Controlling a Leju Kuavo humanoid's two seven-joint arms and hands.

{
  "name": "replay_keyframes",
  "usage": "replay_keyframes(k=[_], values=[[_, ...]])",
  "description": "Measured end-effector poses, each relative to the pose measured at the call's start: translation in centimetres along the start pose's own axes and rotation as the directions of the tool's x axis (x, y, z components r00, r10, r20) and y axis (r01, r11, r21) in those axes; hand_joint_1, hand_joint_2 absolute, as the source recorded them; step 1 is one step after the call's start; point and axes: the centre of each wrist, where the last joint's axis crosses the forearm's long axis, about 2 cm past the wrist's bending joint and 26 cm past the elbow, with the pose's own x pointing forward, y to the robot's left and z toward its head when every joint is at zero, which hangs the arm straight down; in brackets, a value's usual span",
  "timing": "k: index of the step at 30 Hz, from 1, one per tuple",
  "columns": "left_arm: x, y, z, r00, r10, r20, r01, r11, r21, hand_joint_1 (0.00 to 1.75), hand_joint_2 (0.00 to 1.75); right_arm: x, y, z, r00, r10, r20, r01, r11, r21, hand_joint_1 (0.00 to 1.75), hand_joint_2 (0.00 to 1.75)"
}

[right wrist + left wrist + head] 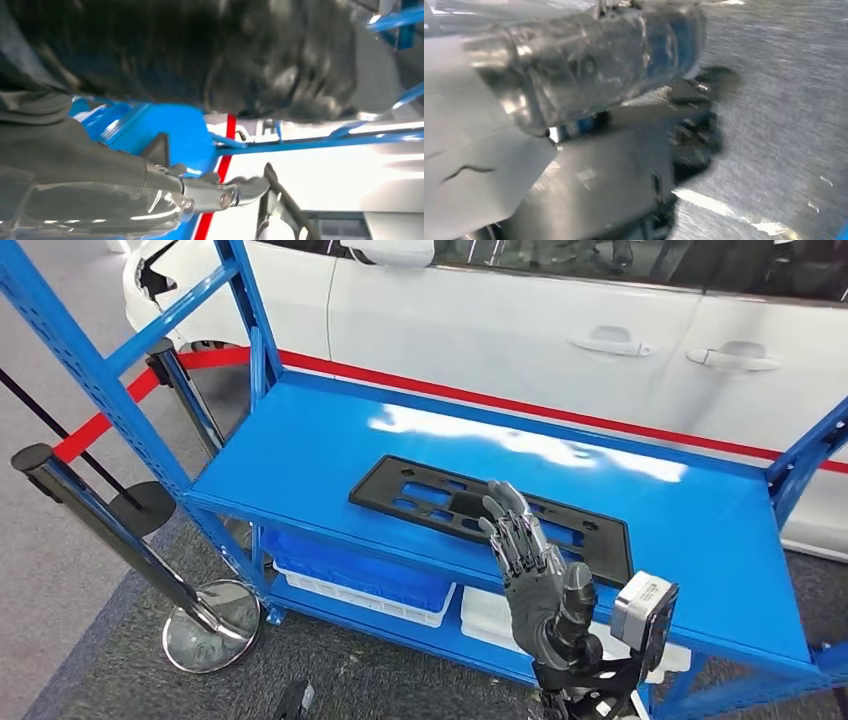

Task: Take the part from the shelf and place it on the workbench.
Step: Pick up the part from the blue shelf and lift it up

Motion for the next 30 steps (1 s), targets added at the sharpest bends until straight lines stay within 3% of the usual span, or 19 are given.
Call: replay_keyframes(k=[30], values=[[0.12,-0.15,0.02,0.999,-0.049,0.02,0.049,0.998,-0.035,0.0,0.0,-0.64,-0.21,-0.2,0.999,0.008,-0.039,-0.008,1.0,0.005,0.0,0.0]])
